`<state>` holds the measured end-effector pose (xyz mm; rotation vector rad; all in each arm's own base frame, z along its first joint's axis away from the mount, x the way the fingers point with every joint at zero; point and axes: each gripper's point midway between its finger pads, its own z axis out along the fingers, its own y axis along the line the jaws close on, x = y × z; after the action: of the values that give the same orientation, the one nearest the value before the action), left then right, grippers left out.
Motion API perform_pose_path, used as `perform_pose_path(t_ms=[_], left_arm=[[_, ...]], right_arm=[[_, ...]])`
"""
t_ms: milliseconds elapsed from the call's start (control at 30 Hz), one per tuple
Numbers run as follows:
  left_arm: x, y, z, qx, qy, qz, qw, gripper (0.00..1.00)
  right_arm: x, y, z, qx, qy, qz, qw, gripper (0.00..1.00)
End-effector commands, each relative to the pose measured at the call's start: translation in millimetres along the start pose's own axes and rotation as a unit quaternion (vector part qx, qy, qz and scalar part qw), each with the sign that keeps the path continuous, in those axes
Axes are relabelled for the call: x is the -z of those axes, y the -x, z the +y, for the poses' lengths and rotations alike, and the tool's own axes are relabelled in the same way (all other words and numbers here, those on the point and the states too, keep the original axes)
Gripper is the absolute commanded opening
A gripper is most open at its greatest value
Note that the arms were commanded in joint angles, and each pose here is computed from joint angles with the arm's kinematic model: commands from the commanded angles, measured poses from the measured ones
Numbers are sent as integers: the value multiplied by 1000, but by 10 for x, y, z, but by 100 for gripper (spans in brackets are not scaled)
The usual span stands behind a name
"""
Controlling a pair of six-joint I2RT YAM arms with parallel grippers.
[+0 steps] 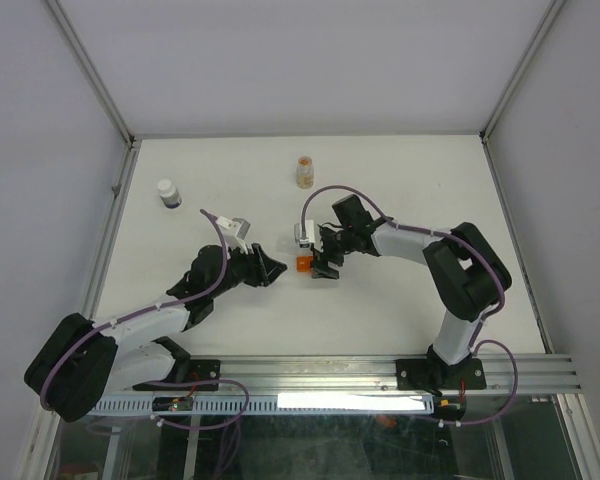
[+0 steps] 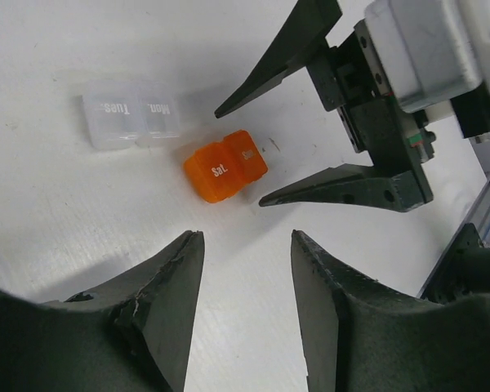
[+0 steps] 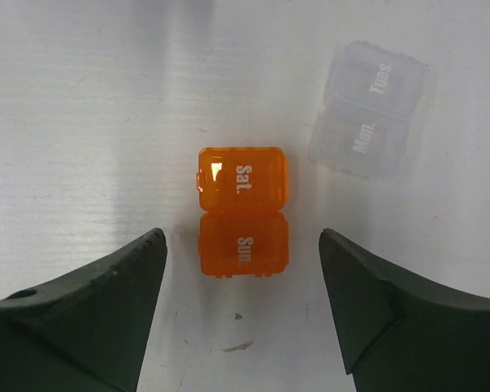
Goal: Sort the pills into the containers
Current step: Open the pill container at the center of the board.
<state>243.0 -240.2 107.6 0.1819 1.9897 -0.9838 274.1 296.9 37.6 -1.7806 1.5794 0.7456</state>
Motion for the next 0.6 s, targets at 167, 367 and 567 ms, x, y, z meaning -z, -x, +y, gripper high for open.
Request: perform_pose_path(t_ms=[167, 367, 567], left_arm=[[121, 111, -232, 42, -59, -54, 996, 51], [155, 94, -271, 84, -73, -61, 992, 55], [232, 138, -427, 145, -116, -73, 980, 65]], right_arm=[[-66, 84, -156, 19, -19, 21, 999, 68], [-65, 101, -123, 18, -14, 21, 1000, 48], [113, 260, -32, 19, -17, 3, 1000, 31]])
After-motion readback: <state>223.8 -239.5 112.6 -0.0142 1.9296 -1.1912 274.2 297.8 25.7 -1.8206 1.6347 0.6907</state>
